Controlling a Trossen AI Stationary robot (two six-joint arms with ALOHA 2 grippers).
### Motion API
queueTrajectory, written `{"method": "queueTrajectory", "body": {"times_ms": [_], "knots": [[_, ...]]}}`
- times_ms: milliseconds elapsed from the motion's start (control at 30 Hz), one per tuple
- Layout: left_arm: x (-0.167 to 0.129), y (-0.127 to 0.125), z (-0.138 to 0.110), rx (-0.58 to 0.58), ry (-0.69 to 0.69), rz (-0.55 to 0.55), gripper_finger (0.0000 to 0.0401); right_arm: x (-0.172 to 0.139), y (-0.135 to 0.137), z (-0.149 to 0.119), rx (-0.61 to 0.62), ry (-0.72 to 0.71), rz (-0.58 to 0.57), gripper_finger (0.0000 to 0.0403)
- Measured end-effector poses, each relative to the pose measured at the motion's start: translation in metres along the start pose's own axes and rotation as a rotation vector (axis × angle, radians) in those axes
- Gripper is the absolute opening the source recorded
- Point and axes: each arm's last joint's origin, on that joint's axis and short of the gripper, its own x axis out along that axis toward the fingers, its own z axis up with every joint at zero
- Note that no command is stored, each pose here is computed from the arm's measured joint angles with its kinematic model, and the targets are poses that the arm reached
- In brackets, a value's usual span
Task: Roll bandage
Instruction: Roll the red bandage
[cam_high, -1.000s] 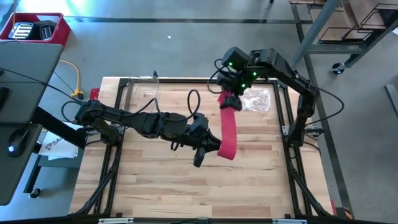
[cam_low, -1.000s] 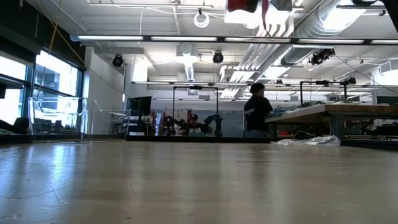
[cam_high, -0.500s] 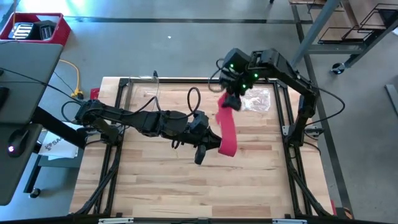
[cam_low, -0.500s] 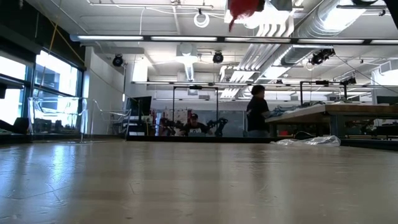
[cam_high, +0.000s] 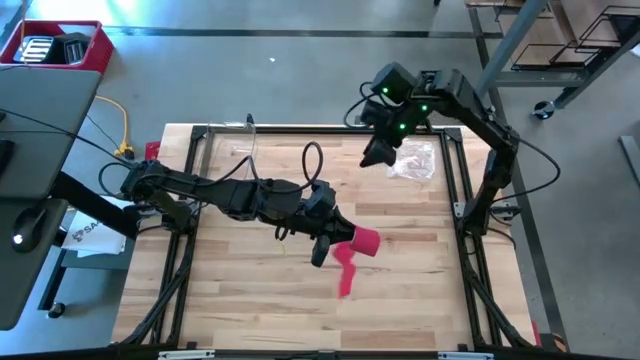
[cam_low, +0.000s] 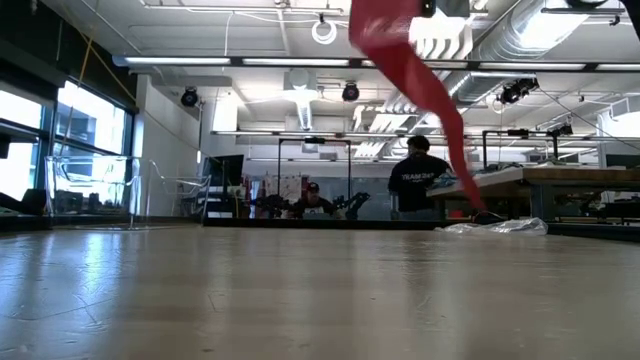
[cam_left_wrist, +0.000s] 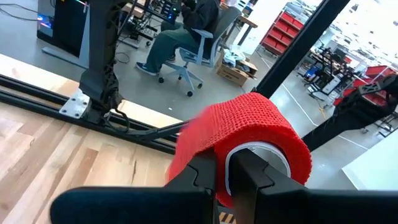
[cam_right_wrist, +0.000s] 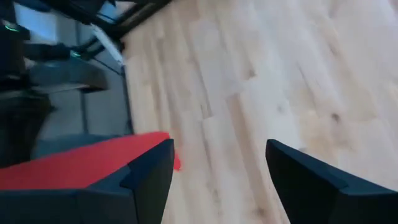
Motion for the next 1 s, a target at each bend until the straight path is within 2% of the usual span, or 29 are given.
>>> {"method": "queueTrajectory", "body": {"times_ms": [67,133,367,533,700,833,1000], "knots": [[0.000,0.000,0.000,0.000,0.001,-0.001,0.0014,-0.004,0.003,-0.002,-0.021,-0.001,0.081,0.0248],[0.000,0.000,0.000,0.000,0.001,-0.001,0.0014,-0.007,0.006,-0.004,-0.055,-0.007,0.096,0.0248],[-0.003,-0.001,0.001,0.003,0.001,0.002,0.0014,-0.029,0.038,-0.028,-0.170,-0.071,-0.065,0.0248],[-0.016,-0.003,0.013,0.032,-0.058,0.026,0.0014,-0.039,0.081,-0.058,-0.385,-0.078,-0.021,0.0248],[-0.034,-0.005,0.031,0.058,-0.137,0.015,0.0014,-0.046,0.115,-0.087,-0.361,-0.120,-0.113,0.0248],[-0.045,-0.007,0.043,0.080,-0.205,-0.005,0.0014,-0.026,0.129,-0.108,-0.344,-0.102,-0.167,0.0248],[-0.051,-0.010,0.054,0.078,-0.304,-0.040,0.0014,0.035,0.112,-0.135,-0.239,-0.088,-0.231,0.0248]]}}
